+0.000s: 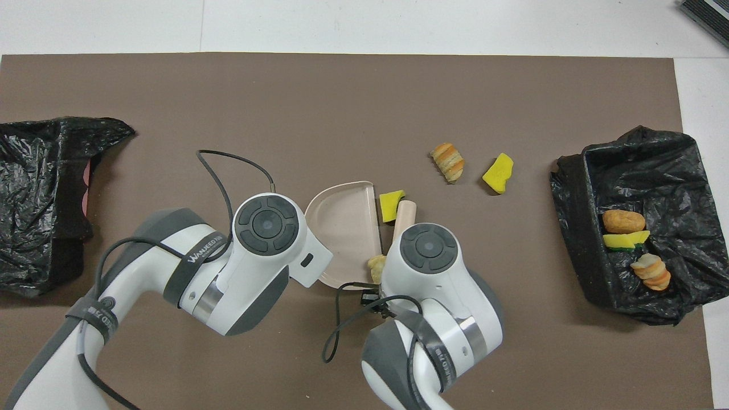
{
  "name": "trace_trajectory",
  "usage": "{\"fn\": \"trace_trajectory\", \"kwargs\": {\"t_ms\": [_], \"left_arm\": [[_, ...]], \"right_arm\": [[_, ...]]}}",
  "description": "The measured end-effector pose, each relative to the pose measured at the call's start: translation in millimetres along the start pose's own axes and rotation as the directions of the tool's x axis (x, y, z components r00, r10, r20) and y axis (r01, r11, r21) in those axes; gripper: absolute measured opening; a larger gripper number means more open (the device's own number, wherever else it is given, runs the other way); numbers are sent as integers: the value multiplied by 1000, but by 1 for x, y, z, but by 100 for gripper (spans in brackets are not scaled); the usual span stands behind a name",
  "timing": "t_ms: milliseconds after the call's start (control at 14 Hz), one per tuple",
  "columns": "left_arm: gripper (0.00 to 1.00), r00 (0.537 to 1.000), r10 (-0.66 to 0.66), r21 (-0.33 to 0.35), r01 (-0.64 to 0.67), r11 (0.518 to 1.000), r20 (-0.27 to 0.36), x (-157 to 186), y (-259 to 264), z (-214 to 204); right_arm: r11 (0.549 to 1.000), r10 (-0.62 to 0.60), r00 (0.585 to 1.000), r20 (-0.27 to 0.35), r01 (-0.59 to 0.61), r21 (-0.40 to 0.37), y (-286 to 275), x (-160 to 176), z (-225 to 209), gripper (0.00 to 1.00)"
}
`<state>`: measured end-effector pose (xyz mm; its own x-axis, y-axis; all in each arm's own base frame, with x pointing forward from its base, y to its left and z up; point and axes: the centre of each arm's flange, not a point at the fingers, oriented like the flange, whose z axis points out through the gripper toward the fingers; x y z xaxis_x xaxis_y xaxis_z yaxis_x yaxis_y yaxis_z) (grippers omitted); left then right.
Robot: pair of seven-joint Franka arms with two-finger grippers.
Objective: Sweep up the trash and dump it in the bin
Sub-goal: 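Sweep sponge and bread pieces into the dustpan with the right gripper's brush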
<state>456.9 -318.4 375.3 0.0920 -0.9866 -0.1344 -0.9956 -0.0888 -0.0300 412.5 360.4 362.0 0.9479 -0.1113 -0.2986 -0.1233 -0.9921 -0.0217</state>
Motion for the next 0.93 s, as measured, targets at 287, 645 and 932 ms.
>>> {"fn": "trace_trajectory", "kwargs": {"t_ms": [287,645,932], "left_arm": [[31,1000,-12,7,13,1000,-6,-1,1,-1],[31,1000,-18,10,18,1000,-11,-3,-1,1],[31,1000,-28,11,28,1000,-12,-5,-2,2]], "right_arm": [[997,-81,997,11,81,5,3,15,-38,27],[994,-93,994,-60,89,-67,42,56,-57,27],[975,-131,985,-111,108,-194,108,112,-63,27]]}}
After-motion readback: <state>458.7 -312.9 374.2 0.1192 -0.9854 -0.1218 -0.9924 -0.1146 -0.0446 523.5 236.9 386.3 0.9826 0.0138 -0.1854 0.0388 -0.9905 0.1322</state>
